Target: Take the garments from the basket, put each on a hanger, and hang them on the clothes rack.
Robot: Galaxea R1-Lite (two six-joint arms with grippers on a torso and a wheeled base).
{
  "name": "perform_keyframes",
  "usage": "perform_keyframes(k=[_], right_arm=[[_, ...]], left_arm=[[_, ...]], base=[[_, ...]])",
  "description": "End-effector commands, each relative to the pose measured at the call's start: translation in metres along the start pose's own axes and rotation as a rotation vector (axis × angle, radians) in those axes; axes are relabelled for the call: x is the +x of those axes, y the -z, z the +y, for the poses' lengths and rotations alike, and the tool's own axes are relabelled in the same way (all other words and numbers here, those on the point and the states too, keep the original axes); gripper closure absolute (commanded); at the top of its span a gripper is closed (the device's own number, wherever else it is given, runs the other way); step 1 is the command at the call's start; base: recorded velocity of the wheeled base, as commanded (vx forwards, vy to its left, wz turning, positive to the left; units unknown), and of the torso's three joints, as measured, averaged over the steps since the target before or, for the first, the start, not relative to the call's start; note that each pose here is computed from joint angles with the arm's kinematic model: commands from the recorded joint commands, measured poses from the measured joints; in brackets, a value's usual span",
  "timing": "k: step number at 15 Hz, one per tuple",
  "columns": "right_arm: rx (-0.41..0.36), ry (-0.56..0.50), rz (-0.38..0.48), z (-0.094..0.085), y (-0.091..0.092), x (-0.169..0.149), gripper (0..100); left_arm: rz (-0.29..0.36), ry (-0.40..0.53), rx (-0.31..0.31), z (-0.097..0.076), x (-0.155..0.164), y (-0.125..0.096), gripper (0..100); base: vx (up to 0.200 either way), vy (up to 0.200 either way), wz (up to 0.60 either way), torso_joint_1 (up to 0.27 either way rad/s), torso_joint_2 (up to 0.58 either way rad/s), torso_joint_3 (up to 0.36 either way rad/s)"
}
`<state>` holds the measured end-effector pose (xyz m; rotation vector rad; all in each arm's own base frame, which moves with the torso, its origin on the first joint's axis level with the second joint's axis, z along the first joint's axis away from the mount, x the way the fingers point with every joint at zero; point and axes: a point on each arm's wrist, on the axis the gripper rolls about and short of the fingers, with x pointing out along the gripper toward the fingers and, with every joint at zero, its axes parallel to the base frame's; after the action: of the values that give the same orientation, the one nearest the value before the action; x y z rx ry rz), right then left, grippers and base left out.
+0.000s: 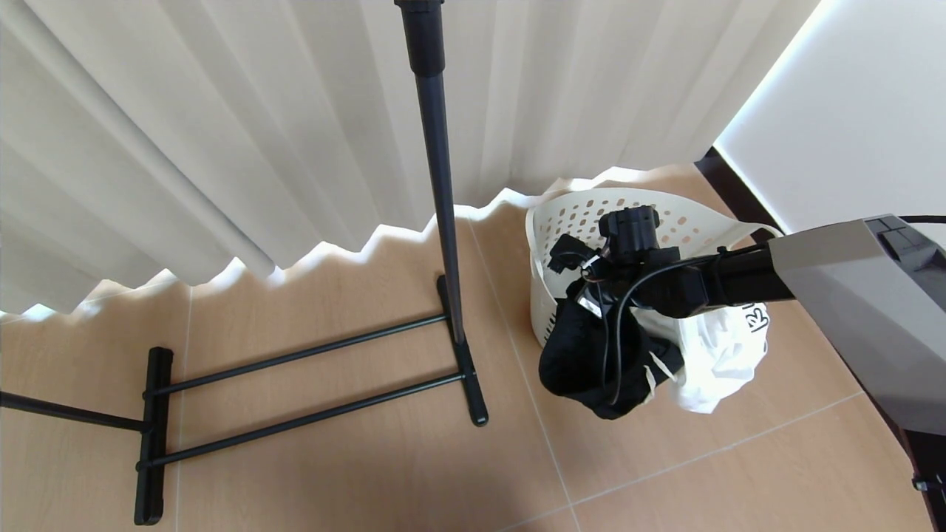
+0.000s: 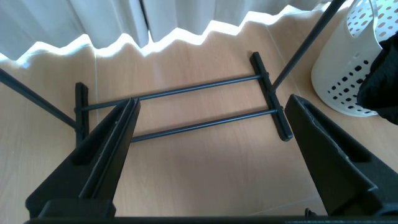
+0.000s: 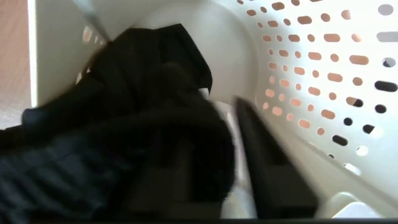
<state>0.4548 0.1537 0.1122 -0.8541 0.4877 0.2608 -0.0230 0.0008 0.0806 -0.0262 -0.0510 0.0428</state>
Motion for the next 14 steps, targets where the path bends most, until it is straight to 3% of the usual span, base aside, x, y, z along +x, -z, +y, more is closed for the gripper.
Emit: perform_keyframes(k=[1, 4, 9, 11, 14], right_arm=[[0.037, -0.002, 0.001, -0.001, 0.0, -0.006, 100], [0.128, -0.016, 0.002, -0.006, 0.003, -0.027, 100], [0.407, -0.051, -0.087, -0.022, 0.005, -0.14, 100], [0.541, -0.079, -0.167, -0.019, 0.01, -0.204, 100], [0.684, -0.148, -0.309, -0.008, 0.018, -0.273, 100]], left_arm=[[0.0, -0.001, -0.001, 0.0, 0.0, 0.0, 0], [0.0, -0.001, -0.001, 0.0, 0.0, 0.0, 0], [0.0, -0.001, -0.001, 0.0, 0.0, 0.0, 0], [0.0, -0.003, -0.002, 0.0, 0.0, 0.0, 0], [0.0, -0.003, 0.001, 0.0, 0.0, 0.0, 0]], base=[[0.0, 0.0, 0.0, 0.0, 0.0, 0.0], [0.0, 0.0, 0.0, 0.0, 0.0, 0.0], [0.0, 0.0, 0.0, 0.0, 0.0, 0.0], [0.0, 0.0, 0.0, 0.0, 0.0, 0.0], [0.0, 0.0, 0.0, 0.0, 0.0, 0.0]])
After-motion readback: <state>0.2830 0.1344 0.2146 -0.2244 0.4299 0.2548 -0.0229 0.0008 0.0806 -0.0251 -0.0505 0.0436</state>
